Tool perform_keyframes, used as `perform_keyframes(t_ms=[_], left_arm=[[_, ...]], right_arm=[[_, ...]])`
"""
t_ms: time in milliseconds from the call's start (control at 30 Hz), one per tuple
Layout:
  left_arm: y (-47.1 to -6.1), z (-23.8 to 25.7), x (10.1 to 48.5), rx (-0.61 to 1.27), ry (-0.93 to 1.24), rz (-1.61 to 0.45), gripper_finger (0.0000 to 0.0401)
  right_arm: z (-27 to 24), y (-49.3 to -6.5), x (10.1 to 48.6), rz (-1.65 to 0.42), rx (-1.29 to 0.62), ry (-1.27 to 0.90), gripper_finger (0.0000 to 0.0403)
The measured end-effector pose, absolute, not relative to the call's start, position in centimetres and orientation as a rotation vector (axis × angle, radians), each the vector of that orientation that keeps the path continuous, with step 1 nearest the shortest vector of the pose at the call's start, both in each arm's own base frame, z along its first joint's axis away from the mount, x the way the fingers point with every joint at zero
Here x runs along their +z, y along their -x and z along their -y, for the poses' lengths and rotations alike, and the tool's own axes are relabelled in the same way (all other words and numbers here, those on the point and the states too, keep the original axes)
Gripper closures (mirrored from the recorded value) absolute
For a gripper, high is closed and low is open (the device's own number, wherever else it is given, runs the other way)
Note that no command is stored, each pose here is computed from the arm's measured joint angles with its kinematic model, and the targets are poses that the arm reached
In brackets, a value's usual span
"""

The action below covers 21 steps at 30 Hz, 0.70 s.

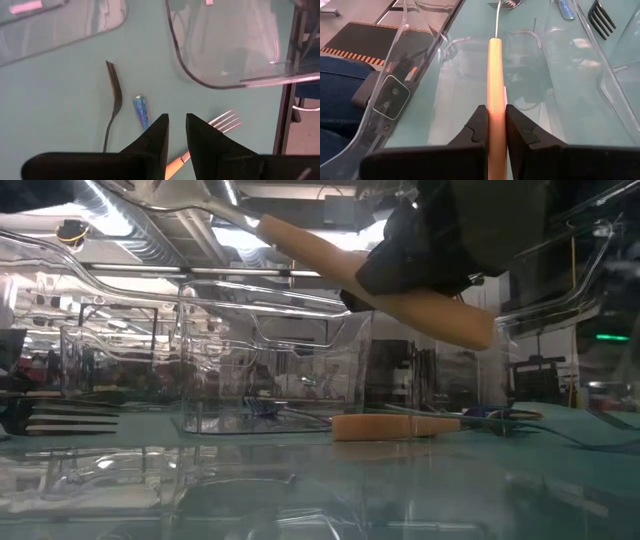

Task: Sort silverware by color (type)
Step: Put the yellow fork into the bottom transparent bin, then put the blue fork into the center transparent bin

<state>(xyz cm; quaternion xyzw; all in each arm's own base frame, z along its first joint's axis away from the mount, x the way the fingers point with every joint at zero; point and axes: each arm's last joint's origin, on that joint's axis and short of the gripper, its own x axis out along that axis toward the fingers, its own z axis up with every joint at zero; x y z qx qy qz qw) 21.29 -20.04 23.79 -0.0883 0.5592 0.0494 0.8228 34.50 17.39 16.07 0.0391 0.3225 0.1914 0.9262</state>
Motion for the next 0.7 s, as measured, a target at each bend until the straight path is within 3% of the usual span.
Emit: perform_keyframes(t_ms=[300, 700], left_arm=[[-20.7, 19.7, 22.2, 0.109, 0.204, -1.252, 0.0341], [-20.7, 19.7, 22.2, 0.112, 0.209, -1.251, 0.0341]], right_arm=[[-17.4, -34.6, 16.1, -0.64, 0.385, -0.081, 0.0322], [-17.4, -34.7, 16.2, -0.633, 0.384, -0.083, 0.0315]])
